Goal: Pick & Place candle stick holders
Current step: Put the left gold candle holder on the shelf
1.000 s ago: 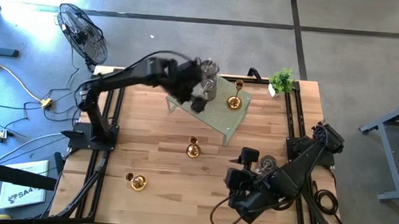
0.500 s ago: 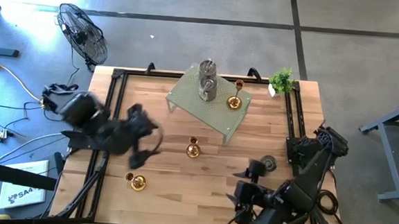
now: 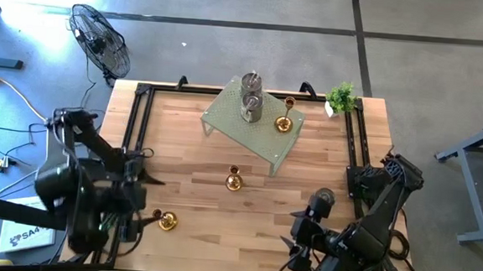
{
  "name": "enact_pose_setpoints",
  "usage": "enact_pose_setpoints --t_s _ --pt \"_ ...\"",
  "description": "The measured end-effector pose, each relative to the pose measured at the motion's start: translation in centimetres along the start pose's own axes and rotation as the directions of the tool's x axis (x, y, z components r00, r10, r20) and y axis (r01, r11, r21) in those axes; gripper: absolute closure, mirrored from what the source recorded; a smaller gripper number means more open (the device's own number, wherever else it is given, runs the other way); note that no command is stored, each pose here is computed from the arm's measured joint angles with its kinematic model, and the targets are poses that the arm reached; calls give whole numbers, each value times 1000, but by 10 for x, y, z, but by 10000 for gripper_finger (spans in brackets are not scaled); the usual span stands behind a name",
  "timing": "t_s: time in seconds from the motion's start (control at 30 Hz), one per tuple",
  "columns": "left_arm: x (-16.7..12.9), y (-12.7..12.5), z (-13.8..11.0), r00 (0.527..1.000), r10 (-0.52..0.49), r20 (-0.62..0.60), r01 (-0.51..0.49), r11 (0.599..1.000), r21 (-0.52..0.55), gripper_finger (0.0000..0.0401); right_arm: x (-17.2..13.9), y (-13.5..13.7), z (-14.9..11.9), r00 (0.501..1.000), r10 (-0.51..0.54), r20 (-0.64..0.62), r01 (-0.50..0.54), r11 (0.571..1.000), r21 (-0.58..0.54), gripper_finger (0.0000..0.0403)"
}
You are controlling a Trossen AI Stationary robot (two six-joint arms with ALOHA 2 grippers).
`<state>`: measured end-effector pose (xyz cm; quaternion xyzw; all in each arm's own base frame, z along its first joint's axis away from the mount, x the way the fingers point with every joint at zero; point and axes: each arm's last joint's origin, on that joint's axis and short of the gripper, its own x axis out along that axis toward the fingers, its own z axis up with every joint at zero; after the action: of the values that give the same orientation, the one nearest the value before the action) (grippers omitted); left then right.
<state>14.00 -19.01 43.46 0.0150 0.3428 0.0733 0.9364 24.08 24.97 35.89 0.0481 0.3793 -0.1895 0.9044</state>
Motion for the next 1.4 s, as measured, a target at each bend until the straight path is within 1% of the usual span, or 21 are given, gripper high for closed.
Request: enact_pose_setpoints --t_s 0.13,0.27,0.37,0.47,0.57,0.63,0.77,0.87,1.07,1.17,1.27,1.33,1.4 --pt "14 -13 -27 998 68 3 -67 998 -8 19 0 -1 1 999 -19 32 19 1000 -7 94" --pt "37 -20 -51 990 128 -61 -133 988 -79 19 0 -1 1 999 -23 38 23 1000 -9 94" --pt "52 -26 -68 985 130 -111 -144 982 -123 19 1 2 -2 1000 -17 22 18 1000 -17 94" --pt "62 -31 -79 983 120 -139 -136 984 -112 19 4 6 -5 1000 -18 12 18 999 -27 94" --pt "68 -31 -75 985 123 -121 -137 984 -114 19 6 11 -9 1000 -23 8 23 999 -41 94" --pt "69 -30 -71 984 109 -141 -127 984 -123 19 8 14 -12 1000 -23 6 23 999 -44 94" --pt "67 -35 -65 992 54 -115 -66 992 -106 19 13 23 -16 1000 -7 5 8 999 -35 94" --pt "67 -38 -64 992 20 -121 -31 995 -91 19 16 28 -17 1000 1 8 -1 1000 -26 94" --pt "67 -40 -63 992 1 -124 -13 996 -93 19 21 33 -19 1000 -1 13 1 1000 -26 94" --pt "67 -40 -64 988 -18 -154 2 995 -100 19 21 34 -18 1000 3 30 -3 1000 -15 94" --pt "67 -40 -67 974 -39 -222 16 994 -104 19 21 34 -18 999 3 38 -3 1000 -12 94" --pt "66 -37 -69 961 -33 -274 5 995 -102 19 21 34 -18 999 1 42 0 1000 -12 94" --pt "65 -32 -74 938 -2 -348 -34 995 -96 19 21 34 -18 999 -4 54 5 1000 -16 94"
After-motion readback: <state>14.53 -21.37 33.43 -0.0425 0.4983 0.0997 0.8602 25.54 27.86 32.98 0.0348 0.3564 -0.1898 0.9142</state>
